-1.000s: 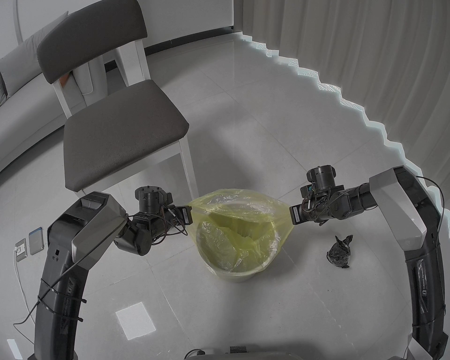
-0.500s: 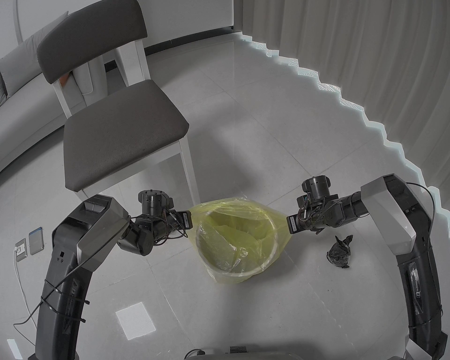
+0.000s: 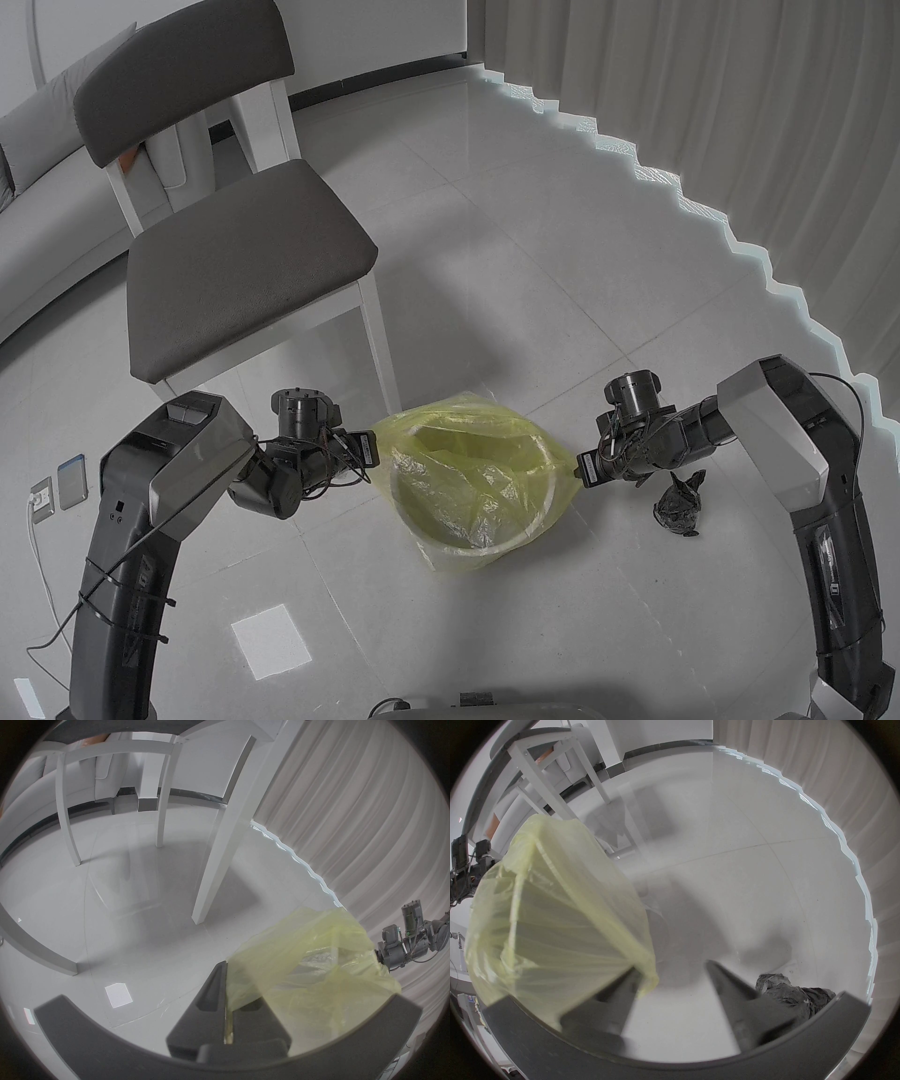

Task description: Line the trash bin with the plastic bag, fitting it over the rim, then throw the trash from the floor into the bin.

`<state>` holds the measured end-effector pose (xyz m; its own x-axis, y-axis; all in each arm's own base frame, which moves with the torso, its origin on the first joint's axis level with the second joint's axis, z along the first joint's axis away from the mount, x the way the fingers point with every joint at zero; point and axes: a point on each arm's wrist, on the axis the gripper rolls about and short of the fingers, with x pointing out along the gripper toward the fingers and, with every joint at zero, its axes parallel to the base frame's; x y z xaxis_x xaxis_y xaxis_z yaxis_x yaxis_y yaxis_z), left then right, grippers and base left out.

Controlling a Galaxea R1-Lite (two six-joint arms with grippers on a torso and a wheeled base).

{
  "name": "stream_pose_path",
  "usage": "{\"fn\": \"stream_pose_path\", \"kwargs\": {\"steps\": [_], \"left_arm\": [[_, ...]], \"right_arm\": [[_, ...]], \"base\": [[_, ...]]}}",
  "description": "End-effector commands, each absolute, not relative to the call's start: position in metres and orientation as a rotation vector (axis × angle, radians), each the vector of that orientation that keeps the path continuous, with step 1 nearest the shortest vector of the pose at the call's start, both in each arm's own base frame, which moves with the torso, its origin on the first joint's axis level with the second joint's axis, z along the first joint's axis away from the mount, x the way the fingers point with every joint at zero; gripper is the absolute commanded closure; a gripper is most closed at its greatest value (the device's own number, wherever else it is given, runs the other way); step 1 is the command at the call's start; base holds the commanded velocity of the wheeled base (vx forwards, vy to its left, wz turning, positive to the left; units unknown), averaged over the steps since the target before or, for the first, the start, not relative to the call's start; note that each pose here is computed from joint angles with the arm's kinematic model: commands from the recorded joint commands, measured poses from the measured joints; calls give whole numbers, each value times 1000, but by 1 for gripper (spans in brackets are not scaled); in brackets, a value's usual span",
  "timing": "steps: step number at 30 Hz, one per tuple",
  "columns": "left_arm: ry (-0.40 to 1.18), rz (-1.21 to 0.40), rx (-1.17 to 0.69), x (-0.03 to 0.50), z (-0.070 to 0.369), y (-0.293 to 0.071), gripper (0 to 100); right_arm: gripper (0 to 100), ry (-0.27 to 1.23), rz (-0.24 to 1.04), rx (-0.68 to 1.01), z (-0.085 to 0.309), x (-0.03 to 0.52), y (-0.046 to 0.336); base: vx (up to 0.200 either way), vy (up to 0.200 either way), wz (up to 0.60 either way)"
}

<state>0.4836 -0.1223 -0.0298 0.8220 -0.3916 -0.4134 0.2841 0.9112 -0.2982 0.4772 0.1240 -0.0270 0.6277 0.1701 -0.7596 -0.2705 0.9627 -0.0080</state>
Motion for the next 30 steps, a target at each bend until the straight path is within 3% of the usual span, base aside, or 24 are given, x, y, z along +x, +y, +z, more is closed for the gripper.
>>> {"fn": "stream_pose_path", "kwargs": {"steps": [1,15,16,30], "left_arm": [[469,-360,-232,479,-16,-117,100],[483,-356,-241,464,-15,-112,100],[483,-356,-241,464,-15,-112,0],[469,-319,-246,450,-20,-92,0]], "right_arm": [[0,836,254,-120,-8,472,122],[0,723,280,-118,78,438,125],[0,723,283,-119,78,437,126],[0,707,451,-202,83,382,201]], "base": [[0,0,0],[0,0,0],[0,0,0],[0,0,0]]}}
